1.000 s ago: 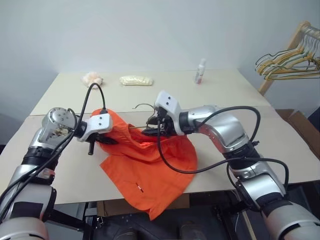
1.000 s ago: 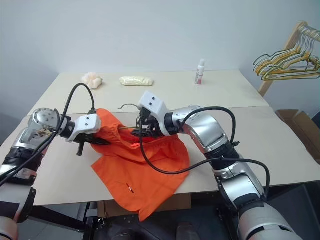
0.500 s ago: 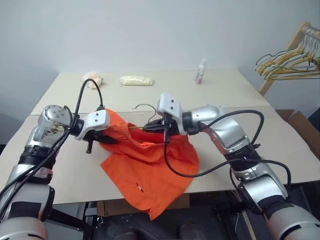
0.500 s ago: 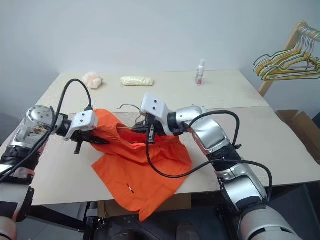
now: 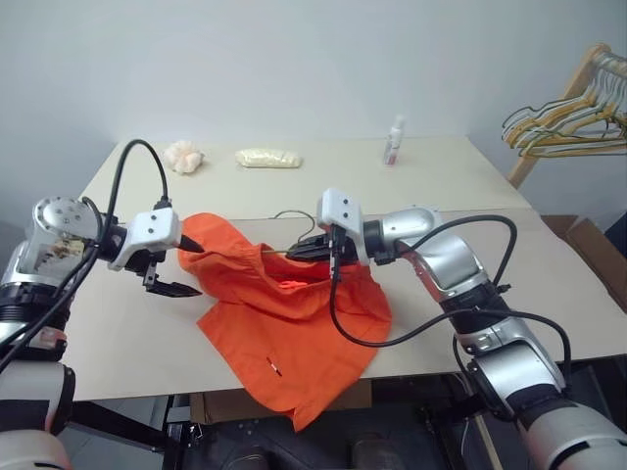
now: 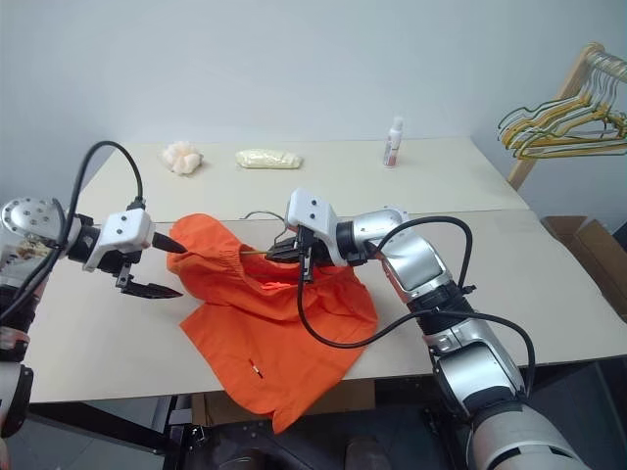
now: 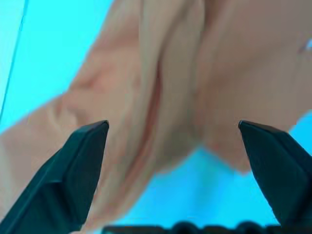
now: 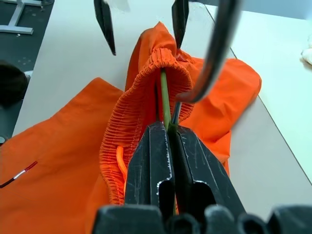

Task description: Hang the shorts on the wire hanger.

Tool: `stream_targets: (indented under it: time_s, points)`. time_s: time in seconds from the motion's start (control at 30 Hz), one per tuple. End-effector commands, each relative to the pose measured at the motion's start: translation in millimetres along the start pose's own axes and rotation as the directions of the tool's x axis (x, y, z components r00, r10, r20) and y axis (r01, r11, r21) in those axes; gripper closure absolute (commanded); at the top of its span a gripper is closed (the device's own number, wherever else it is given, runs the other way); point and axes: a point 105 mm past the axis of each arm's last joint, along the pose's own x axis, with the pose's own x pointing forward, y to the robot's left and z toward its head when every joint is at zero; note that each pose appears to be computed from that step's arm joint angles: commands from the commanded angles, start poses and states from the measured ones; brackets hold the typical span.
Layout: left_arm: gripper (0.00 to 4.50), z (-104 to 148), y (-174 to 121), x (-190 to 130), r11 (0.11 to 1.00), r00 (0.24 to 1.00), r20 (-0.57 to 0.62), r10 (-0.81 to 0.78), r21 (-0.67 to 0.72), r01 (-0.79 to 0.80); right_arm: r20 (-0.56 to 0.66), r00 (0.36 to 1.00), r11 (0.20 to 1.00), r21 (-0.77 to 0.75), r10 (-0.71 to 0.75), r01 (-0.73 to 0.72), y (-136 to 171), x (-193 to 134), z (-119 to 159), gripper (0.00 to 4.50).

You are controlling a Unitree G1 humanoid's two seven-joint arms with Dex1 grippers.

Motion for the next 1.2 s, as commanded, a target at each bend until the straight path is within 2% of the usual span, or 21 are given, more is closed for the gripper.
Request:
stream_targets:
  time_s: [0.03,0.17,0.27,0.6,0.67,0.83,1.0,1.2]
  points:
    - [0.04,-9.4,12.0,10.5,0.994,0.994,-0.046,0.102,0.036,-0.1,0.059,0.998,0.999,-0.042,-0.025,0.027,-6.8,-11.6,19.8,4.5]
    - [0.04,-6.3,23.2,22.3,0.985,0.985,-0.009,0.171,0.016,-0.171,0.039,0.999,0.999,-0.039,-0.011,0.013,-5.2,-13.2,18.5,4.5]
    - [0.61,-2.5,24.9,23.0,0.985,0.985,0.014,0.17,0.026,-0.17,0.022,1.0,0.999,-0.035,-0.014,0.015,-5.4,-14.6,16.3,4.5]
    - [3.93,7.4,32.3,13.3,0.983,0.982,0.057,0.182,0.022,-0.183,-0.007,1.0,1.0,-0.021,-0.021,0.021,-5.5,-15.3,10.5,4.5]
    - [4.45,8.4,32.4,10.6,0.983,0.982,0.06,0.18,0.024,-0.182,-0.015,1.0,1.0,-0.017,-0.022,0.021,-5.4,-15.1,8.3,4.5]
    - [4.45,13.3,34.4,-2.6,0.983,0.981,0.069,0.181,0.017,-0.183,-0.054,0.998,1.0,-0.018,-0.019,0.018,-2.3,-14.8,-2.6,4.5]
    - [4.45,9.6,41.3,-18.4,0.969,0.967,0.057,0.247,-0.004,-0.248,-0.128,0.991,0.999,-0.034,-0.023,0.019,1.6,-19.1,-21.1,4.5]
    - [4.45,7.7,38.8,-21.8,0.969,0.967,0.061,0.248,-0.016,-0.247,-0.154,0.987,0.999,-0.024,-0.044,0.04,-0.5,-22.9,-28.2,4.5]
